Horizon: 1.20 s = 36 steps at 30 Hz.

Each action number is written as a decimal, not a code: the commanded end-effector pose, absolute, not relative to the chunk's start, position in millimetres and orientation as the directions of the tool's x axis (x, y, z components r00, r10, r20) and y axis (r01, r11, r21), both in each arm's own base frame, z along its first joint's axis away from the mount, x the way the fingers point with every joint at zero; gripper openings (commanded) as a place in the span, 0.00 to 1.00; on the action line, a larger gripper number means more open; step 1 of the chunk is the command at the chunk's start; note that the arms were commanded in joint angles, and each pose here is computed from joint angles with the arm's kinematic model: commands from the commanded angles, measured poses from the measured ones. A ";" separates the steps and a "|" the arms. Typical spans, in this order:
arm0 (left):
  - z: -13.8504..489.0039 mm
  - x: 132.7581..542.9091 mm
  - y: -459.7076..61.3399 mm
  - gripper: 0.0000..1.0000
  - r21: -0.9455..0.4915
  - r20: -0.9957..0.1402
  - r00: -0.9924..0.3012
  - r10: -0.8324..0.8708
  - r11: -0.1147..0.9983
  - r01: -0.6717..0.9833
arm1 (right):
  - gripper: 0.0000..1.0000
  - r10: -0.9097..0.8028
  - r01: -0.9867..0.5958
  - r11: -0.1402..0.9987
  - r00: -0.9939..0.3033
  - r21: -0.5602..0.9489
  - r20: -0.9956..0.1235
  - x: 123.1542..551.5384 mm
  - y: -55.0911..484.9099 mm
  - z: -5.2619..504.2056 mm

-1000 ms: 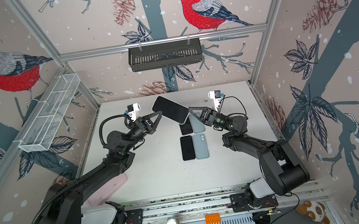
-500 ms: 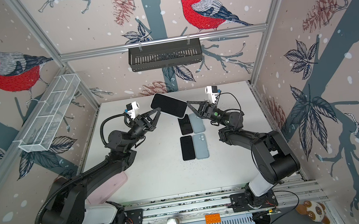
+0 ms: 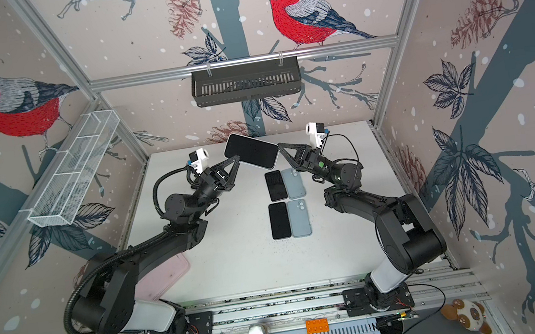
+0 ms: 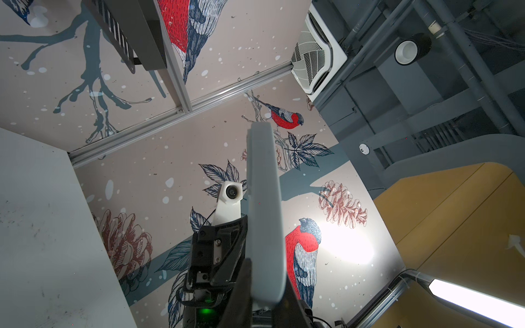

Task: Take the phone out of the phone case
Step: Remove the phone case from the phone.

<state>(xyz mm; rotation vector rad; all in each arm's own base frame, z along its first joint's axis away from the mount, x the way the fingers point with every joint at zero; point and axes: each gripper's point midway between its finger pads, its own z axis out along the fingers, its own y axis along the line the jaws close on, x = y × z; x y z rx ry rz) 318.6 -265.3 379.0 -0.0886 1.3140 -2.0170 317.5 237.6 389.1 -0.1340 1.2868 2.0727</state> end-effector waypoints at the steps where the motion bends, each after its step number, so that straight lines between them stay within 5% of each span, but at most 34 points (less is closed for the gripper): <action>1: 418.1 293.5 -262.8 0.00 -0.710 -0.360 -0.730 -0.581 -0.338 0.619 | 0.01 0.549 -0.724 -0.359 -0.674 0.589 -0.494 286.5 221.8 425.4; 36: 440.0 309.0 -282.3 0.00 -0.628 -0.340 -0.738 -0.583 -0.444 0.639 | 0.04 0.589 -0.611 -0.446 -0.751 0.654 -0.300 314.8 206.5 426.6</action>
